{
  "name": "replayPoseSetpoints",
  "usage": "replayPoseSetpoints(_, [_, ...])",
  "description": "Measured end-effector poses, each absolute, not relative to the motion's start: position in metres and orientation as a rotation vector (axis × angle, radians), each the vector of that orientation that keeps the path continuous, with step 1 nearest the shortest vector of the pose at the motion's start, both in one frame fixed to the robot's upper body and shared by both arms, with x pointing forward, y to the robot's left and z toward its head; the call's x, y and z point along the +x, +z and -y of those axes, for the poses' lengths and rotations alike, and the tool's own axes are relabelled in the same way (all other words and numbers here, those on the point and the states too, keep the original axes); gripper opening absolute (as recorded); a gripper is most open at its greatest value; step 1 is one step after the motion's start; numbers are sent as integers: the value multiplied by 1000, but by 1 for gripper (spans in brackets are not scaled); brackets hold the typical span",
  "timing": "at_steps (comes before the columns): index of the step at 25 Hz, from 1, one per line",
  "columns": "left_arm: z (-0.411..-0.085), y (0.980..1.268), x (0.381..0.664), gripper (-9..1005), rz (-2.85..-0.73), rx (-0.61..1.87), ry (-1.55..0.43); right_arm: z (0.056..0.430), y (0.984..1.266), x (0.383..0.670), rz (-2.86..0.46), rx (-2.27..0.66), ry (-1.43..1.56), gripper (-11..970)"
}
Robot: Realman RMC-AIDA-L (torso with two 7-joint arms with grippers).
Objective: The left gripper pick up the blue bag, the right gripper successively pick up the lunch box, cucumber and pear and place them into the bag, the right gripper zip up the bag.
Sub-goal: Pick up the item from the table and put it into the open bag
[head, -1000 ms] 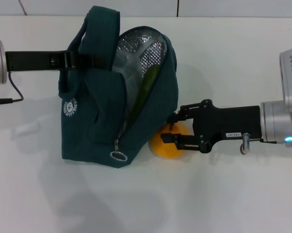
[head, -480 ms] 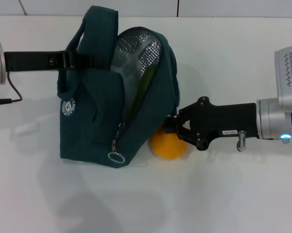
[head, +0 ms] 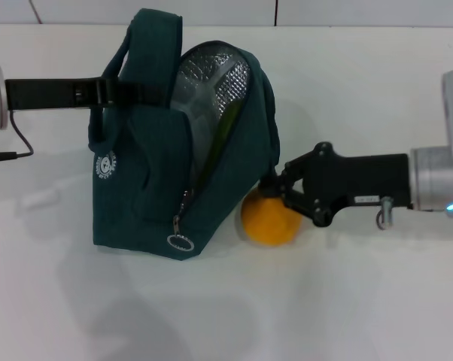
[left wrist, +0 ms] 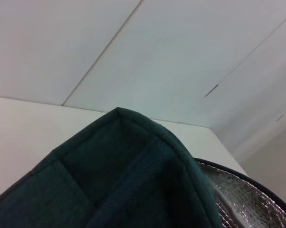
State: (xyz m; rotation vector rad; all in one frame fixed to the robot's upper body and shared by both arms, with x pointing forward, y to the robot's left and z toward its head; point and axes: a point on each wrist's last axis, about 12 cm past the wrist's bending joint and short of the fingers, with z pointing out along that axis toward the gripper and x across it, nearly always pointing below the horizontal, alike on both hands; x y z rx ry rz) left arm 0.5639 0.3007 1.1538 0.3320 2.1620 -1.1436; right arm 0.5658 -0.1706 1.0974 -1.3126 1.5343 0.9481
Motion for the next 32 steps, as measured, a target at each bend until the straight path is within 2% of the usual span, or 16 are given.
replayPoseSetpoints(10, [-301, 1154, 563, 38, -2154, 325, -1152, 218, 1144, 557, -1290, -1137, 1087, 38])
replayPoseSetpoints(14, [-299, 1155, 564, 38, -2149, 328, -1158, 224, 1158, 560, -1215, -1060, 1097, 39])
replayPoseSetpoints(22, [-297, 1158, 564, 38, -2113, 327, -1189, 203, 1180, 580, -1133, -1033, 1079, 42])
replayPoseSetpoints(32, [-295, 1157, 563, 39, -2112, 330, -1197, 163, 1182, 600, -1125, -1083, 1067, 45])
